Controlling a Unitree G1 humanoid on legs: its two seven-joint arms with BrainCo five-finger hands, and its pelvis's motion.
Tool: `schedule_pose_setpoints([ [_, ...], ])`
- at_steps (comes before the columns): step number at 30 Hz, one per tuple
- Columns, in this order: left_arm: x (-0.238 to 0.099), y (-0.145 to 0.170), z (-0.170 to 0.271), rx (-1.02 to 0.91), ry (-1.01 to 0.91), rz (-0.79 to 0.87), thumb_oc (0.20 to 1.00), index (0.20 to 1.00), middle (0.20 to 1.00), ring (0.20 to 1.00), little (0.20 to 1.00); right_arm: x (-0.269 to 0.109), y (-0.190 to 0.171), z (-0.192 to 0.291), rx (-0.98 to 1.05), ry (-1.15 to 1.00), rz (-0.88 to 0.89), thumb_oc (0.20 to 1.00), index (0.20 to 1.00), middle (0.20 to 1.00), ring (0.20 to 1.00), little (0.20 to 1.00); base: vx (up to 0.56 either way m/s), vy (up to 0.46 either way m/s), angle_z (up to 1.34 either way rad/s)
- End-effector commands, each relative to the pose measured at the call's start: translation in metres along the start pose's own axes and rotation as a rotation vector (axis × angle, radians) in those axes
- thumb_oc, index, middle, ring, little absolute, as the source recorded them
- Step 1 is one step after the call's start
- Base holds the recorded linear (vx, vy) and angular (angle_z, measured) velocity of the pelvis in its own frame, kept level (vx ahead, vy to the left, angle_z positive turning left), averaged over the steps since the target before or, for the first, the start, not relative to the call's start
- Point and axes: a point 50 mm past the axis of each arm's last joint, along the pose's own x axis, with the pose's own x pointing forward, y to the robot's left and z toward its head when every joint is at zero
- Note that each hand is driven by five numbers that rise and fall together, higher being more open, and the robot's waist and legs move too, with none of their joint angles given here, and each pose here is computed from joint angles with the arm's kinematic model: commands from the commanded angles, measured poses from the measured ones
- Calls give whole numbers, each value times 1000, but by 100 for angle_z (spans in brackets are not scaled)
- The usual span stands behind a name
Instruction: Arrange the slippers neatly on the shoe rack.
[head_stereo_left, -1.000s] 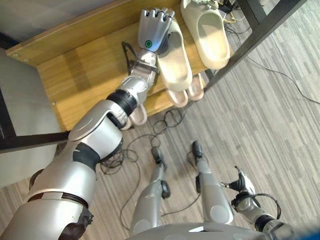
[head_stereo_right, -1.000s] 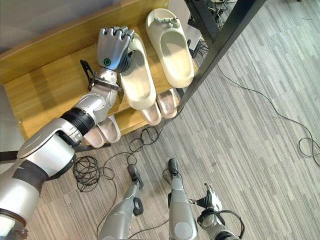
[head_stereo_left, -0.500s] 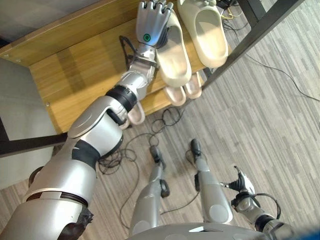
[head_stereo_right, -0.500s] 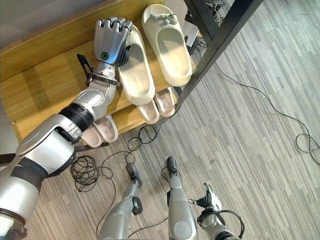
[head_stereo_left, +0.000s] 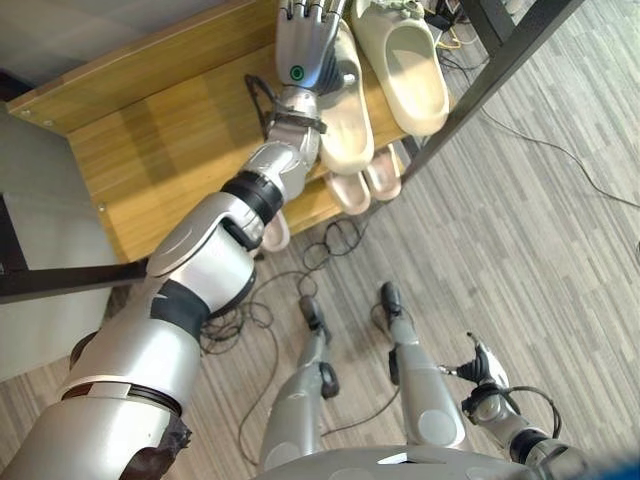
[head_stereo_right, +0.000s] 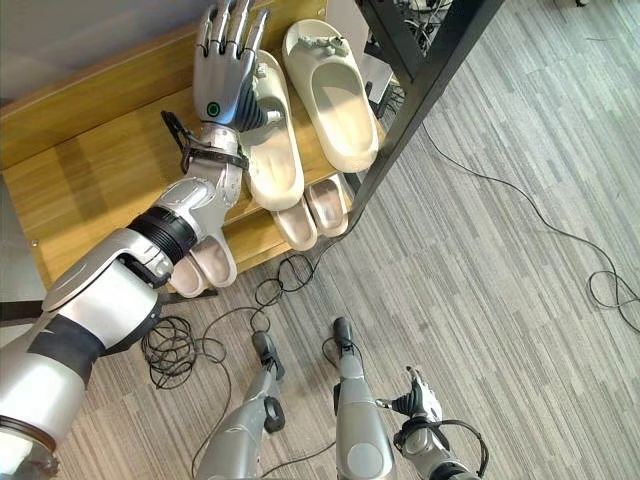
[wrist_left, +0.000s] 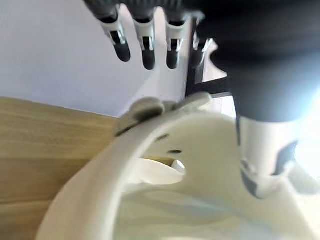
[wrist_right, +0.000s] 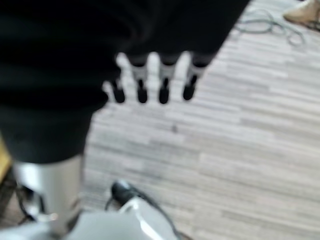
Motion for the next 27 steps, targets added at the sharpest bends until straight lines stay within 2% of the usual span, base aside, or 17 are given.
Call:
schedule_pose_setpoints([
  [1, 35, 27, 2, -34, 16, 87, 1000, 1000, 1000, 1000, 1000, 5, -19, -12, 2, 49, -49, 1000, 1000, 1000, 1000, 1000, 0, 0, 0],
  [9, 21, 21, 6, -136, 4, 65, 1000, 1000, 1000, 1000, 1000, 0, -14, -22, 33, 98, -29, 1000, 1000, 1000, 1000, 1000, -5, -8, 0],
  [17, -19, 11, -2, -228, 20, 75, 1000, 1000, 1000, 1000, 1000, -4, -11, -29, 51, 136, -26, 1000, 1000, 1000, 1000, 1000, -17, -19, 5],
  [20, -37, 2, -3, -306, 60, 21, 1000, 1000, 1000, 1000, 1000, -4, -11, -31, 62, 161, -37, 1000, 1000, 1000, 1000, 1000, -18, -5, 7],
  [27, -53, -1, -11, -383, 100, -19, 1000, 1000, 1000, 1000, 1000, -6, -12, -36, 88, 194, -48, 1000, 1000, 1000, 1000, 1000, 0, 0, 0],
])
